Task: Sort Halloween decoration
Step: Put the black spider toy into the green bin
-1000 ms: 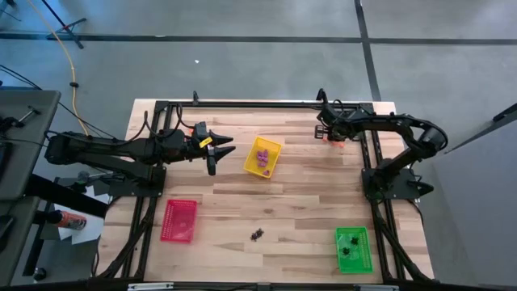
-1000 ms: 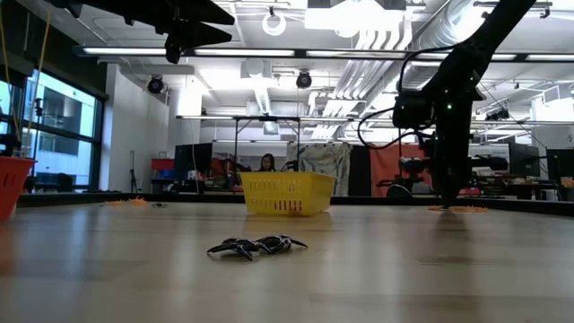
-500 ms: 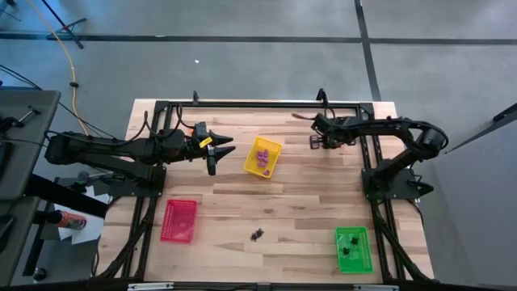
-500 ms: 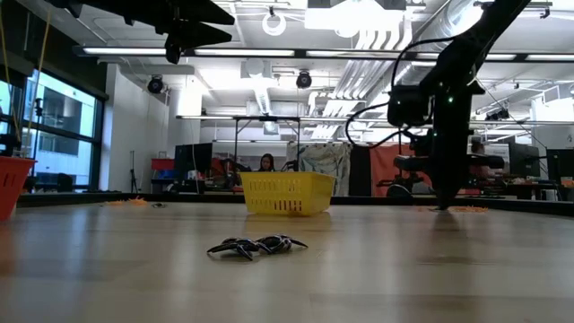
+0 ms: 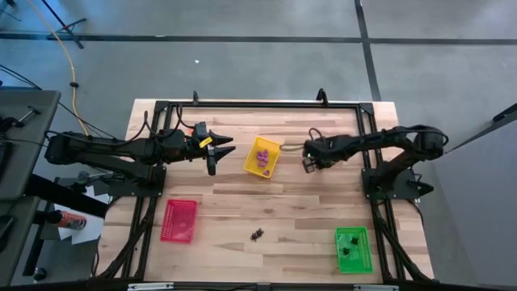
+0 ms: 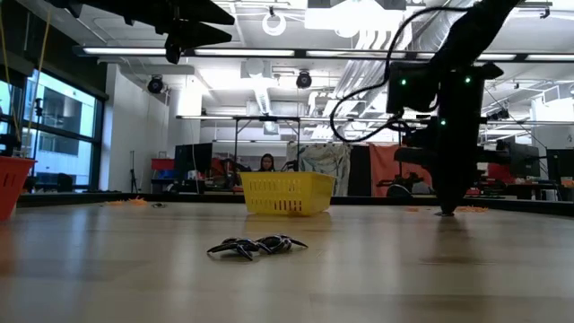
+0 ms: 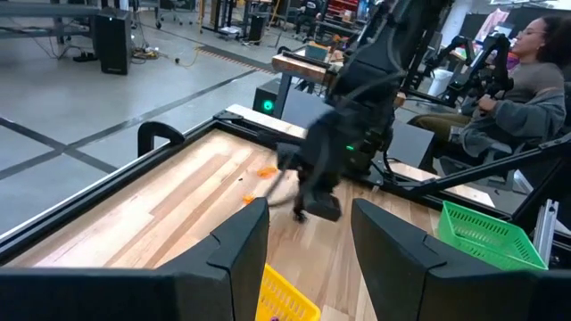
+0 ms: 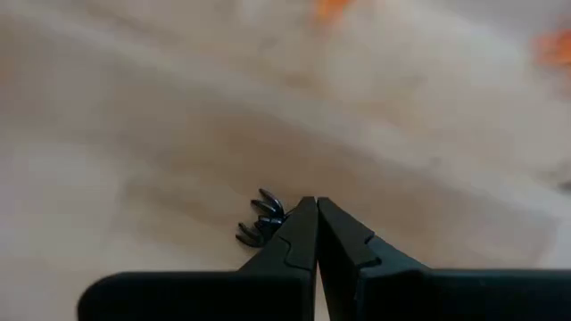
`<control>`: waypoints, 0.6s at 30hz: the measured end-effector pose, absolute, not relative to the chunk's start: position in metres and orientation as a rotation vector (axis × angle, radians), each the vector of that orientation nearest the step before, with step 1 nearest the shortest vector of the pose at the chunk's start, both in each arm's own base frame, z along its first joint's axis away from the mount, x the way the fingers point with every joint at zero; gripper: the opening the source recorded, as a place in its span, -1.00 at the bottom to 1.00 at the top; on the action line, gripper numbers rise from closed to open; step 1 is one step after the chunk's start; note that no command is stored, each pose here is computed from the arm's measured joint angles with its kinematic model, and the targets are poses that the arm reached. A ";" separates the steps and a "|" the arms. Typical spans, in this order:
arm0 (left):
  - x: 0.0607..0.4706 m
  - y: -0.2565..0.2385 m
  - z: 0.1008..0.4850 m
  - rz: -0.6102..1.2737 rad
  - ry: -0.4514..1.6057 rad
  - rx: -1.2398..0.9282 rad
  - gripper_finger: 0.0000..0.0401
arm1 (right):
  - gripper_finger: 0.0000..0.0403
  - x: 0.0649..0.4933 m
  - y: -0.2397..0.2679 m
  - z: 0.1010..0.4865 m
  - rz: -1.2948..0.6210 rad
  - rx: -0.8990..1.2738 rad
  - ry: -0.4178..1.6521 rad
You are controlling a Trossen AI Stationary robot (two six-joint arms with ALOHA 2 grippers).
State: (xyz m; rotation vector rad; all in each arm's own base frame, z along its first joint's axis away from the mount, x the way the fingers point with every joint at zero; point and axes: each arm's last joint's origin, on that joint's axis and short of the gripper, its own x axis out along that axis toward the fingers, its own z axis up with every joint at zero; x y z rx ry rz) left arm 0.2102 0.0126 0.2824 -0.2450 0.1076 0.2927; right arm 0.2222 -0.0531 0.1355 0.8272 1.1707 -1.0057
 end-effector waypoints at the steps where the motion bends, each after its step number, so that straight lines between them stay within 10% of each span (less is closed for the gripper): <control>1: 0.210 0.012 0.282 0.292 0.108 -0.245 -0.24 | -1.00 0.224 -0.047 0.136 -0.993 0.829 1.161; 18: 0.210 0.012 0.282 0.292 0.109 -0.241 -0.24 | -1.00 0.243 0.022 0.164 -0.756 0.859 1.045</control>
